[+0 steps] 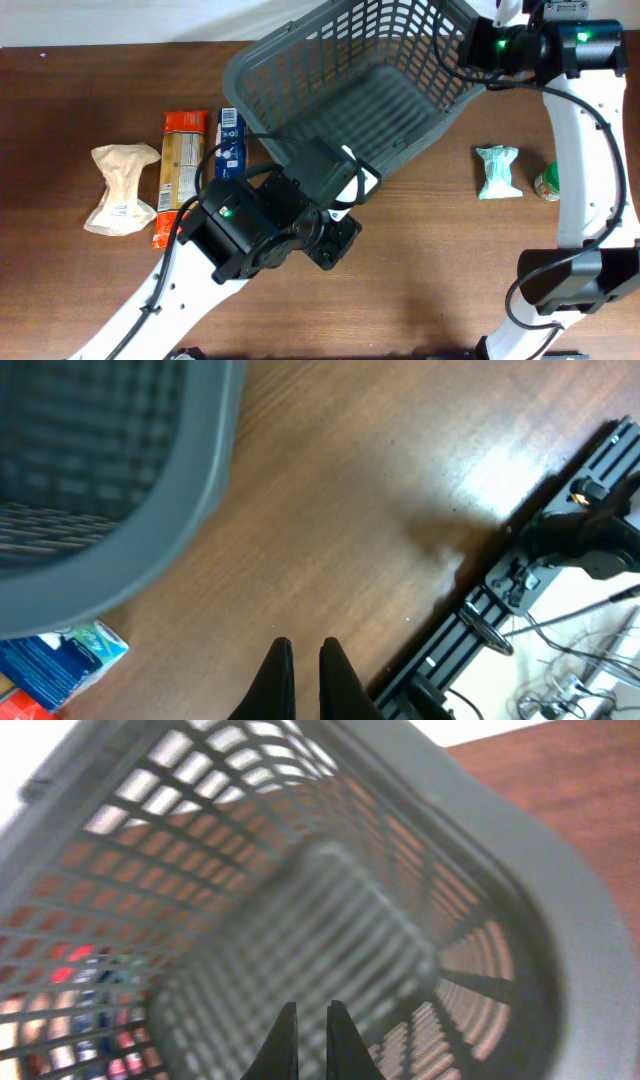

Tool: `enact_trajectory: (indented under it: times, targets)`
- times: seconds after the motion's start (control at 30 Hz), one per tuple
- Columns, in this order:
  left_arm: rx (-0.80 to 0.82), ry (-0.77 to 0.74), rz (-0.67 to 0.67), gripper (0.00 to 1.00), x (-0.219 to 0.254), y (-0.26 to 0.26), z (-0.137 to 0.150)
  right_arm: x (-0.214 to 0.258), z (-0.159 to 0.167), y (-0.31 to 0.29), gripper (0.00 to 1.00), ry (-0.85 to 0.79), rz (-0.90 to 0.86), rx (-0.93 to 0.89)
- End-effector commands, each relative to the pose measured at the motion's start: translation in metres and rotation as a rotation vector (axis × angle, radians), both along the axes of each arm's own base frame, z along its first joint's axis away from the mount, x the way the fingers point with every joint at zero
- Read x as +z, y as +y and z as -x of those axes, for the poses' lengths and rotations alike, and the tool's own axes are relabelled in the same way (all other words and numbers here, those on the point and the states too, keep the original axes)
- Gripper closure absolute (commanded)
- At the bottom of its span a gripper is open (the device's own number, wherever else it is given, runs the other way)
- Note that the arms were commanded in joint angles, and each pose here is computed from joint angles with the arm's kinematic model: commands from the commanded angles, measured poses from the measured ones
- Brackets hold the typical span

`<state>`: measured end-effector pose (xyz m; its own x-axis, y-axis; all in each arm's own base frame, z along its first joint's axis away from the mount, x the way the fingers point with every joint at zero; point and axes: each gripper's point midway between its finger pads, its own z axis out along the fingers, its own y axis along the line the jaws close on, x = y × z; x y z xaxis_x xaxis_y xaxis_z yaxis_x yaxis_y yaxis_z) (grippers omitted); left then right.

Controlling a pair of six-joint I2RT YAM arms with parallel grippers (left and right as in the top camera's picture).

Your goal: Pack container

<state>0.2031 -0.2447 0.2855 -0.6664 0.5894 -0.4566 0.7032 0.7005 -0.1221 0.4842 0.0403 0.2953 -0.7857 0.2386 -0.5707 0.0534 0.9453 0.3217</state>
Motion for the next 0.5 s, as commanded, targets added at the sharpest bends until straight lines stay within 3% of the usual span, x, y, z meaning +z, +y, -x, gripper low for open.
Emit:
enact_trajectory:
  times: [0.0,0.47]
  targets:
    - [0.014,-0.058,-0.031,0.98,0.003,0.004,-0.010,0.000,-0.001,-0.017,0.96,-0.009,0.123,-0.035]
    - [0.017,-0.067,-0.141,0.98,-0.039,-0.020,-0.048,-0.003,0.000,-0.018,0.96,-0.002,0.156,-0.002]
